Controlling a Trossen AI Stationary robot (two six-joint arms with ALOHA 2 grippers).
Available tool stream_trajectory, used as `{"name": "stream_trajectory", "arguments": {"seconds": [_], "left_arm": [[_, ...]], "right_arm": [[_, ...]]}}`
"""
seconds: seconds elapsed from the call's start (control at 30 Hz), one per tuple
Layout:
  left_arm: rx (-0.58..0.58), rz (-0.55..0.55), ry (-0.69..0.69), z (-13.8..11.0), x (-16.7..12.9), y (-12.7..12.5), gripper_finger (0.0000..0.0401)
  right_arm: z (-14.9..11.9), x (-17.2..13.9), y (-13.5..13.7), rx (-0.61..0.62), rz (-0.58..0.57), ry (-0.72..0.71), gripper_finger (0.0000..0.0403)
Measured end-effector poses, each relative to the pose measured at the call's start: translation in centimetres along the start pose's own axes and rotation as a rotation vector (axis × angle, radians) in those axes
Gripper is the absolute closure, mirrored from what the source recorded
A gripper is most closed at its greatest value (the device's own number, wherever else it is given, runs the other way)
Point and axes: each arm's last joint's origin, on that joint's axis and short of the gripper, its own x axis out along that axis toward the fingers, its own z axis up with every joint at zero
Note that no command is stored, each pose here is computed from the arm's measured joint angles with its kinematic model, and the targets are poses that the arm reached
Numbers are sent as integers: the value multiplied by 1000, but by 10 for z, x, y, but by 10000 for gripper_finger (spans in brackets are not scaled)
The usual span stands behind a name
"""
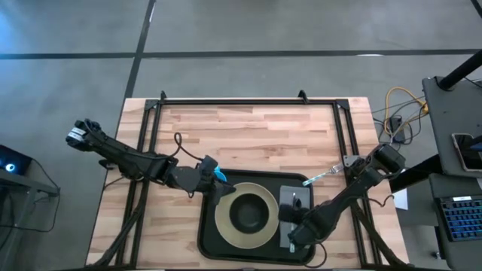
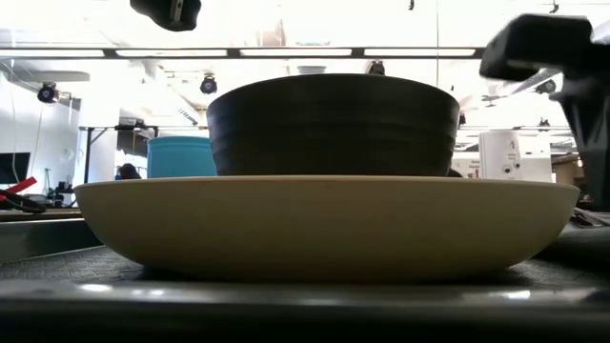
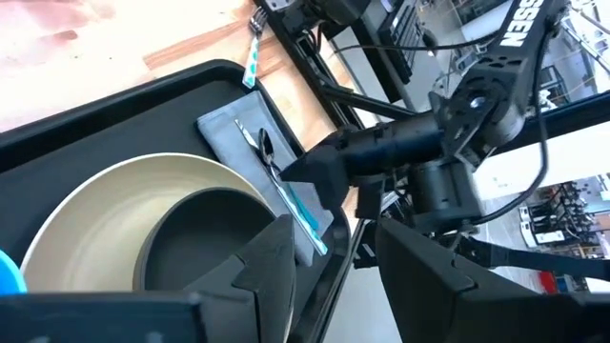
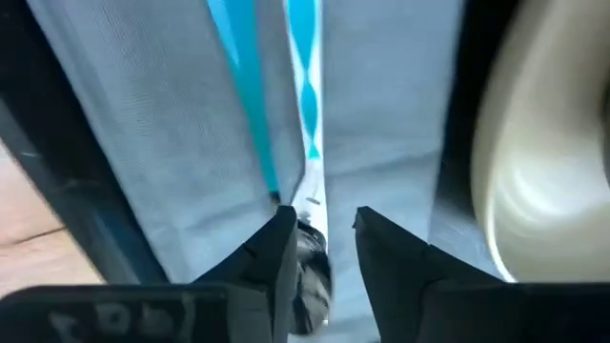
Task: Set up tray
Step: Put the white fork to the left side of the white knife on the gray napkin on the black serving tray
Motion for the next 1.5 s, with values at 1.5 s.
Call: {"name": "stream_trajectory", "arguments": {"seconds": [1.5], "left_arm": [[71, 1, 5, 0, 0, 0, 270]], "right_arm": [[-167, -1, -2, 1417, 320, 328, 311]]}}
